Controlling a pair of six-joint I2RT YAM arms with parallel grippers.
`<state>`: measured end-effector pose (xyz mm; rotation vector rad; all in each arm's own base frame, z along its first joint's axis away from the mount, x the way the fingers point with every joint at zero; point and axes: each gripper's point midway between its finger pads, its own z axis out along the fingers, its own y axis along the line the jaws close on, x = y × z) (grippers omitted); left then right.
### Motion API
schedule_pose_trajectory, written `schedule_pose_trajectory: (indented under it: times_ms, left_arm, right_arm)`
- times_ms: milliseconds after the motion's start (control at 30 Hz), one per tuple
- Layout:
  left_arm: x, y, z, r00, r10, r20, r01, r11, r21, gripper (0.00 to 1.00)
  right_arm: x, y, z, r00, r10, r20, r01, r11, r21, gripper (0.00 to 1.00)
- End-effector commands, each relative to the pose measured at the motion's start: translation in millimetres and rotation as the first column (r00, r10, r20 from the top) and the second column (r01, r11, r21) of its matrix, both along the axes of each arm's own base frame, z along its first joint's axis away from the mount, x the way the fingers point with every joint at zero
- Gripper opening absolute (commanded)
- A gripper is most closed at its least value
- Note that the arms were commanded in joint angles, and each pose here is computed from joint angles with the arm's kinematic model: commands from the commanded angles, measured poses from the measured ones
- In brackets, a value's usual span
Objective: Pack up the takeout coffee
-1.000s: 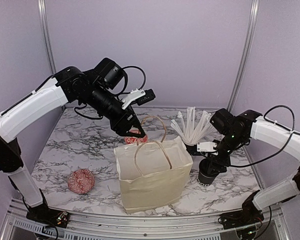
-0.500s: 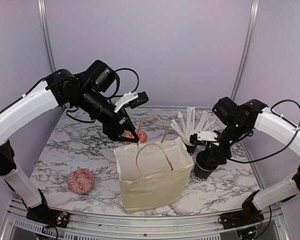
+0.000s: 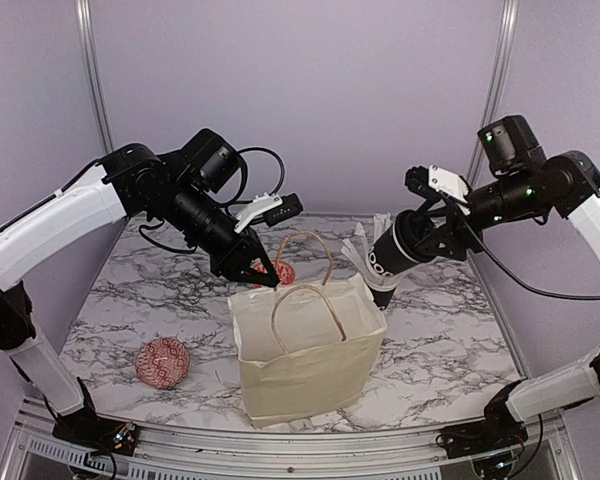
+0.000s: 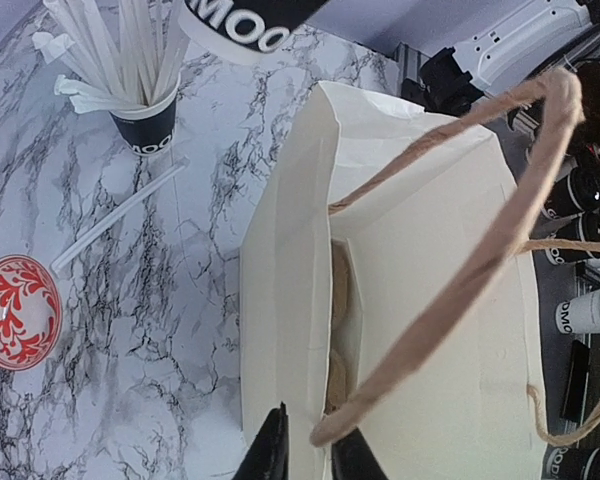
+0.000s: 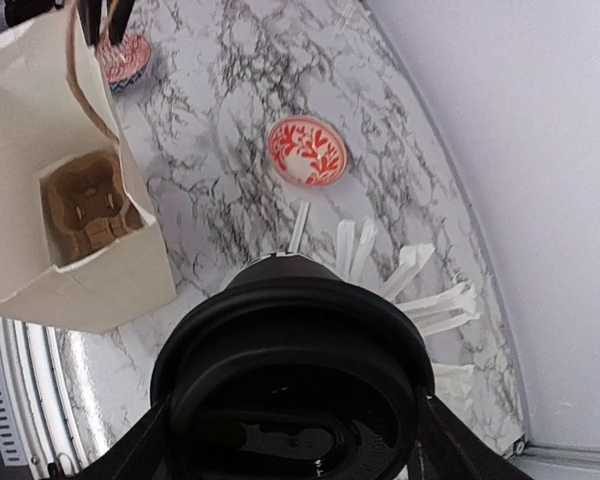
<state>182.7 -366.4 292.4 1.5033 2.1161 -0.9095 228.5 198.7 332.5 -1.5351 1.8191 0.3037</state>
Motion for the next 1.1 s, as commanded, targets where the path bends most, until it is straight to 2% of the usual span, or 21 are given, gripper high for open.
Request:
schedule_pose_trajectory:
  times_ms: [0,133,267,567,733,933,1067]
  left_arm:
    - [-3.2,-6.1,-4.4,0.999,-0.016,-0.038,0.016,1.000,0.007,0.12]
    - [-2.4,-8.8,-8.7,0.999,-0.017,-0.047,0.018,1.000,0.014,0.01]
    - [0.3,-11.4,-8.2,0.999,-0.019,-0.038,0.020,1.000,0.014,0.00]
    - [11.2,-19.2,3.1,1.000,-0.010,-0.002,0.010,1.000,0.003,0.00]
    - [17.7,-20.8,8.2,1.000,0.007,0.020,-0.007,1.000,0.009,0.00]
    - [18.1,-20.8,17.5,0.999,0.010,0.033,-0.010,1.000,-0.011,0.00]
    - [18.9,-20.8,13.4,1.000,0.017,0.026,-0.017,1.000,-0.001,0.00]
  right_arm:
    - [-6.7,22.3,69.9,0.989,0.089,0.119,-0.111,0.975,0.192,0.57]
    - [-40.3,38.6,98.5,0.960,0.253,0.121,-0.279,0.910,0.308,0.56]
    - [-77.7,44.0,105.9,0.913,0.388,0.127,-0.406,0.837,0.367,0.56]
    - [-119.1,52.0,99.6,0.842,0.525,0.123,-0.530,0.763,0.371,0.56]
    - [-107.1,67.0,86.2,0.857,0.508,0.084,-0.503,0.793,0.345,0.56]
    - [-64.8,94.8,60.5,0.925,0.380,0.021,-0.370,0.883,0.290,0.55]
    - [-59.9,113.6,42.2,0.926,0.378,-0.019,-0.363,0.902,0.234,0.55]
